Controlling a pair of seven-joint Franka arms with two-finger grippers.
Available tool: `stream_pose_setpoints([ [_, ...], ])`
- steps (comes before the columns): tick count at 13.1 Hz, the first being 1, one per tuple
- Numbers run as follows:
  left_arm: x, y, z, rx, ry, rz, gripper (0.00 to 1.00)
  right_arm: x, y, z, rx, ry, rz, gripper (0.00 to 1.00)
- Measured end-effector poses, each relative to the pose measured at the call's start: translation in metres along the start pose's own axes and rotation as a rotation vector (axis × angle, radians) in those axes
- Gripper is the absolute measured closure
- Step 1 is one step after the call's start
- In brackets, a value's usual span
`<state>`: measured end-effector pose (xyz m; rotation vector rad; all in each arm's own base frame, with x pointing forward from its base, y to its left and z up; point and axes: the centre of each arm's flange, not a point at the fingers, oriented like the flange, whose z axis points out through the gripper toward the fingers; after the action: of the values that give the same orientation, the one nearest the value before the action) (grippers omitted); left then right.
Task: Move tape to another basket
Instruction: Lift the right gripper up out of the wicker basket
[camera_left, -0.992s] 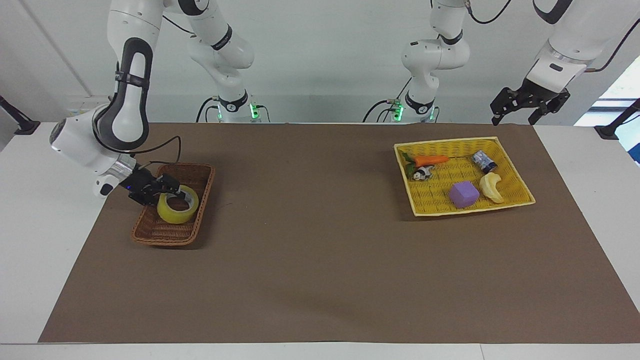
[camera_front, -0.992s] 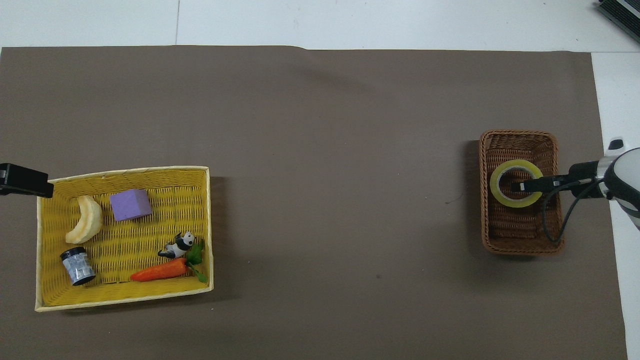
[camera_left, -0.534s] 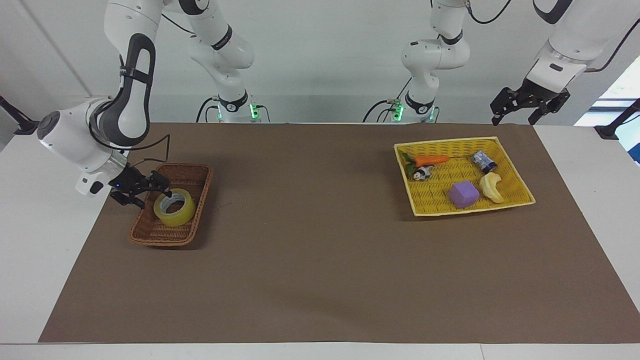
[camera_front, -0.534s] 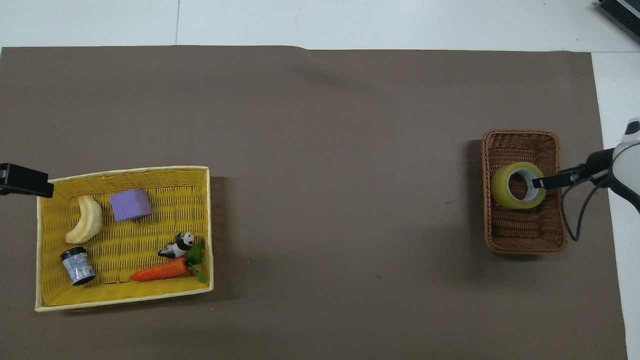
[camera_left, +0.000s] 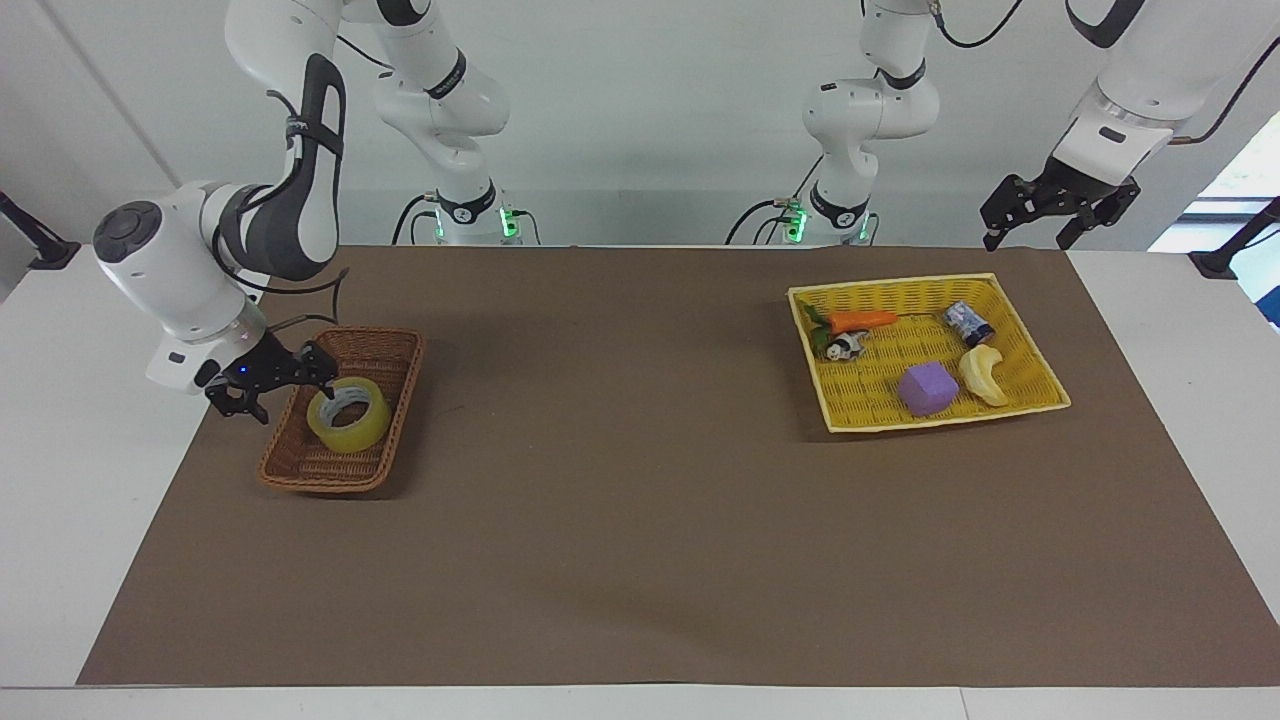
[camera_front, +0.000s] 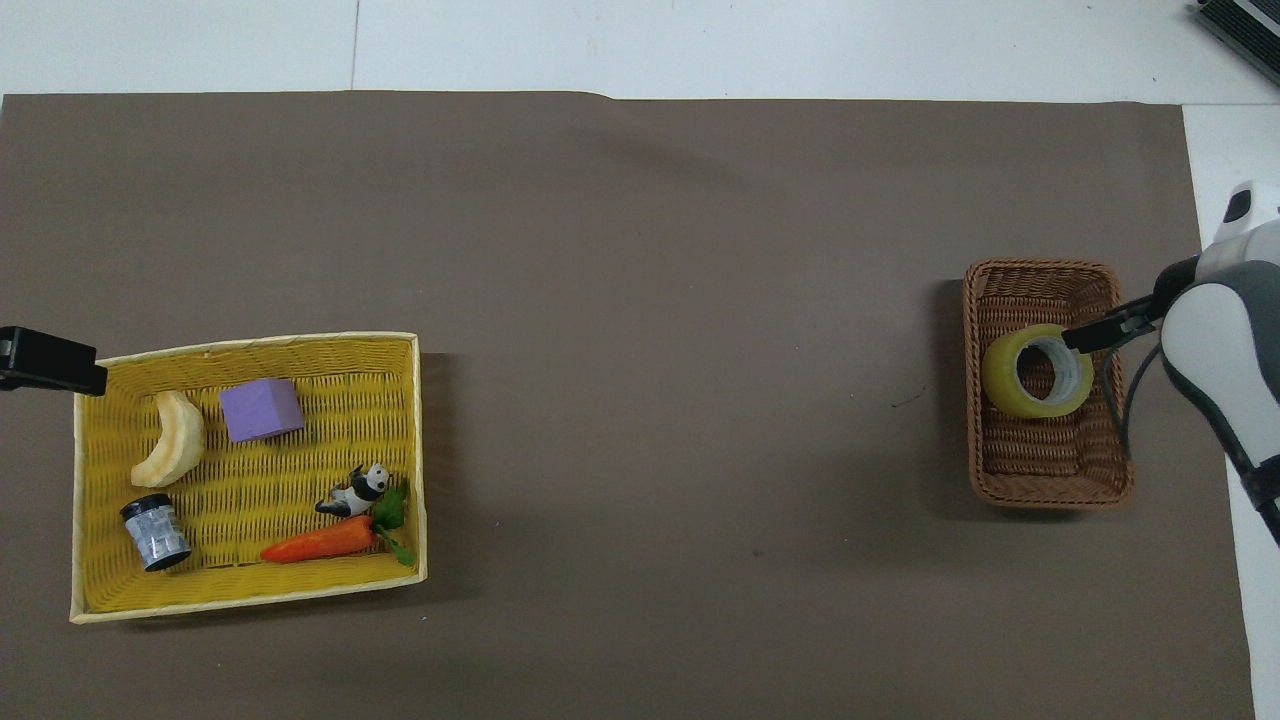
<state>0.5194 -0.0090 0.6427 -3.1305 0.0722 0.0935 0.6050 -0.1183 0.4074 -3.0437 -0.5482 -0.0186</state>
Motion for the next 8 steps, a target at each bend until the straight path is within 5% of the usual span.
stream_pose_setpoints([
  [8,0.0,0.0,0.0,0.0,0.0,0.0,0.0,0.036,-0.116,-0.014,-0.03,-0.084,0.303,0.0],
])
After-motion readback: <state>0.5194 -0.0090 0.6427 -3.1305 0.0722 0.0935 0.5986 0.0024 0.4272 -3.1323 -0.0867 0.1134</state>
